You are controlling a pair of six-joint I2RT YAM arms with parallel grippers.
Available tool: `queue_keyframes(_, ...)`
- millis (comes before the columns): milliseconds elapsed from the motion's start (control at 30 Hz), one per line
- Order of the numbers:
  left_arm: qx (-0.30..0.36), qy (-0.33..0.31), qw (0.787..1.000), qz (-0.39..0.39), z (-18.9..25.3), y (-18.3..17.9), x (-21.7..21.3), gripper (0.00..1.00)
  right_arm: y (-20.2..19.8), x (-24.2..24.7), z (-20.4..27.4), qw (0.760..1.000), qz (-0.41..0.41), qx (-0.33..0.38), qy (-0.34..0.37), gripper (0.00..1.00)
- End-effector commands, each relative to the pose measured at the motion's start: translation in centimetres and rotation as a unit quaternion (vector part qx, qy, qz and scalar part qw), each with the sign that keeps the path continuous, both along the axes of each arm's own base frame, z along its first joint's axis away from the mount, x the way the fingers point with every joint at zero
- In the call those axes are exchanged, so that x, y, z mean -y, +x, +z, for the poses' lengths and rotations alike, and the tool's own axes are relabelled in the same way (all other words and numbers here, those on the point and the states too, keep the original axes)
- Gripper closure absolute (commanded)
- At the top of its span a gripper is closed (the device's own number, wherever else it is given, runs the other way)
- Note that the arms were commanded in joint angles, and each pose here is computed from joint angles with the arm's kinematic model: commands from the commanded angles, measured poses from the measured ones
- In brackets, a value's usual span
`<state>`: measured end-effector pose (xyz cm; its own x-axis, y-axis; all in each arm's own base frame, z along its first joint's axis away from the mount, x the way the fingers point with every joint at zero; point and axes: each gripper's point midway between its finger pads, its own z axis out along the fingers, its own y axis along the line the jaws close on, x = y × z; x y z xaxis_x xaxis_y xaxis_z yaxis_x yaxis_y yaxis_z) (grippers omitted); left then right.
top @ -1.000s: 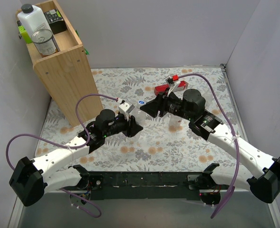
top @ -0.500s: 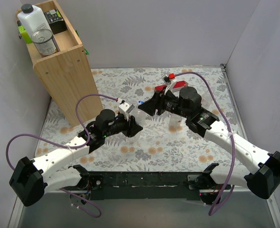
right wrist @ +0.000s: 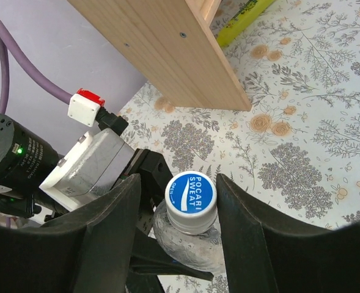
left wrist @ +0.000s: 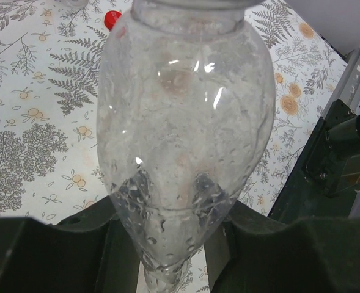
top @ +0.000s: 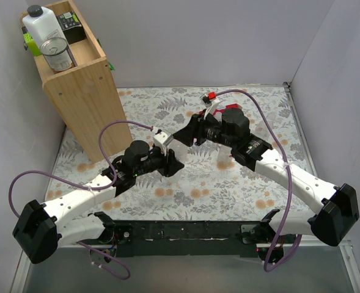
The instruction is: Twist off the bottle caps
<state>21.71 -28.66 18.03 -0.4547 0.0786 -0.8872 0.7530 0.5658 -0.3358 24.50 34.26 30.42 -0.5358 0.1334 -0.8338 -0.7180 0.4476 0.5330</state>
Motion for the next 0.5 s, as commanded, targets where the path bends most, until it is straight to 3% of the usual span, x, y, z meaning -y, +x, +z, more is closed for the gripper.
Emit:
queue_keyframes(0,0.025,-0.020,0.999,-0.015,2.4,0.1,1.0,0.94,-1.3,-1.7,3.8,0.998,0.040,0.038,0.041,0.41)
queue_keyframes(200,0.025,-0.019,0.999,-0.015,2.4,0.1,0.9,0.94,-1.1,-2.0,3.4,0.998,0.036,0.037,0.037,0.44)
queue_keyframes(467,0.028,-0.033,0.999,-0.034,3.0,-0.6,1.3,0.94,-1.1,-1.3,2.3,0.998,0.033,0.049,0.011,0.76)
